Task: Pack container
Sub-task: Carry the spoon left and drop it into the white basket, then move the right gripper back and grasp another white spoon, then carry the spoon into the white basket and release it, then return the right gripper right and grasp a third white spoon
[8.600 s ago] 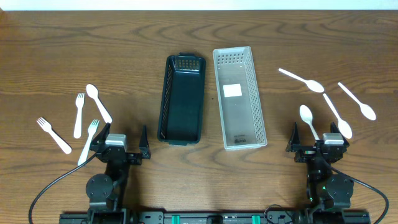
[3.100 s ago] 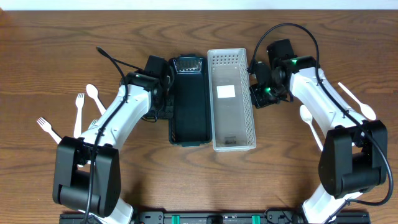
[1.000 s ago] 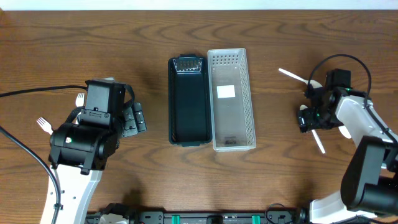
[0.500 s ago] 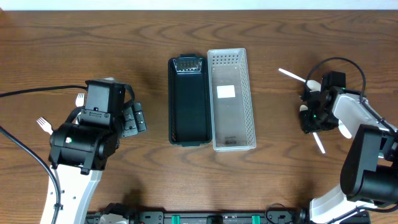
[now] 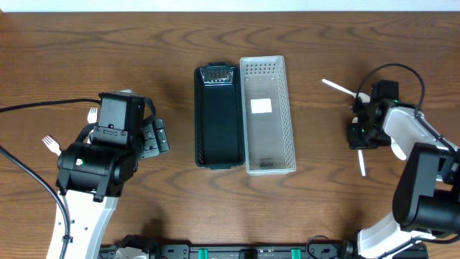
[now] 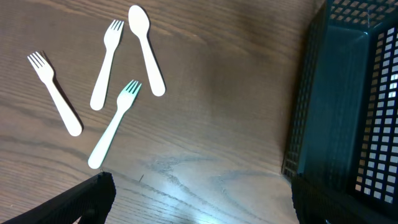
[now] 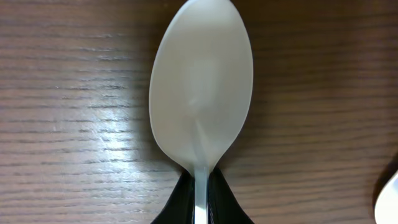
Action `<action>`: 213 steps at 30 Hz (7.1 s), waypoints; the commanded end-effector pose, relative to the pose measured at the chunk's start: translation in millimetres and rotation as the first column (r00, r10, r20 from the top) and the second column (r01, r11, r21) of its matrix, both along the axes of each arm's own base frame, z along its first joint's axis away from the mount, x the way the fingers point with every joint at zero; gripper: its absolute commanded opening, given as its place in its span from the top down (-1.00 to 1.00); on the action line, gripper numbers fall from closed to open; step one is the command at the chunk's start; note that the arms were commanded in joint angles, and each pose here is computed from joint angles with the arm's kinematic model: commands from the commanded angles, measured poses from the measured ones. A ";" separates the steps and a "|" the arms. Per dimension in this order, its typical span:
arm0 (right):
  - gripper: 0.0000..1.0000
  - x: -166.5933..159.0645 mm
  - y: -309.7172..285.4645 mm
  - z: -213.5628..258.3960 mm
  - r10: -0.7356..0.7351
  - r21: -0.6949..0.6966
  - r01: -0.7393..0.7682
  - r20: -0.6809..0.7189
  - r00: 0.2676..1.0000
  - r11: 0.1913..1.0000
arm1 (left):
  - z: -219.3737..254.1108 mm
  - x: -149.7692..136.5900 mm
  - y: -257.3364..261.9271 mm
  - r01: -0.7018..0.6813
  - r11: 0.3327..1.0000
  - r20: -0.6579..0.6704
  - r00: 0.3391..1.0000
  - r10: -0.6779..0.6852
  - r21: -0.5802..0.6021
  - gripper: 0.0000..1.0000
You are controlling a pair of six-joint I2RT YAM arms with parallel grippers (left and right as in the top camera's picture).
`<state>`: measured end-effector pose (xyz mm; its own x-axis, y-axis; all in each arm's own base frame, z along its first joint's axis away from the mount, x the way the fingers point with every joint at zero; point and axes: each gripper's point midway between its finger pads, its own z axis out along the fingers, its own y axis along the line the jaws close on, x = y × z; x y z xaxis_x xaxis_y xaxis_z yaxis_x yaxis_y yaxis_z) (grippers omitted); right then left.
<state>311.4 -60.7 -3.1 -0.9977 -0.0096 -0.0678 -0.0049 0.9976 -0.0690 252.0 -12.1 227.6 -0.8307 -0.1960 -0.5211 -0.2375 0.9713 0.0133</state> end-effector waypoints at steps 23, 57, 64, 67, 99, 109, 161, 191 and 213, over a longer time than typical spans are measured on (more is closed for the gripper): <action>0.97 98.8 251.1 141.2 0.070 0.234 -0.162 0.359 0.931 0.959 | 6.6 2.2 2.1 -0.016 1.000 0.021 1.000 0.016 0.001 -0.87; -0.72 151.1 94.2 280.7 0.539 -0.296 -0.451 0.451 0.711 0.842 | 6.6 2.2 2.1 -0.016 1.000 0.021 1.000 0.016 0.001 -0.88; -0.79 163.1 37.3 227.0 0.562 -0.204 -0.526 0.370 0.740 0.826 | 6.7 2.3 2.1 -0.016 1.000 0.022 1.000 0.016 0.001 -0.88; -0.83 165.5 29.6 190.2 0.618 -0.185 -0.590 0.276 0.736 0.786 | 6.5 2.1 2.1 -0.016 1.000 0.021 1.000 0.016 0.001 -0.88; -0.61 145.9 -9.0 15.5 0.686 0.066 -0.683 -0.051 0.726 0.728 | 9.8 7.6 1.0 -0.016 1.000 0.047 0.999 0.016 -0.005 -0.88; -0.62 152.1 2.3 15.3 0.688 0.082 -0.686 -0.001 0.726 0.723 | 9.8 7.6 1.0 -0.016 1.000 0.047 0.999 0.016 -0.005 -0.89; 0.97 159.0 59.3 38.4 0.488 0.076 -0.490 0.039 0.872 0.868 | 9.8 7.6 1.0 -0.016 1.000 0.047 0.999 0.016 -0.005 -0.89; 0.97 82.0 250.1 104.1 -0.014 0.135 0.003 0.083 0.996 0.991 | 9.7 7.4 1.0 -0.016 1.000 0.046 0.999 0.016 -0.005 -0.89; -0.13 132.5 145.1 257.4 0.111 -0.070 -0.092 0.375 0.920 0.993 | 7.9 4.4 1.6 -0.016 1.000 0.032 0.999 0.016 -0.001 -0.89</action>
<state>430.6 149.9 196.7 -0.9349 -0.1630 -0.3151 -0.1654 0.9860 -0.0192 255.2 -12.7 229.5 -0.8226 -0.1977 -0.5332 -0.2378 0.9713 0.0068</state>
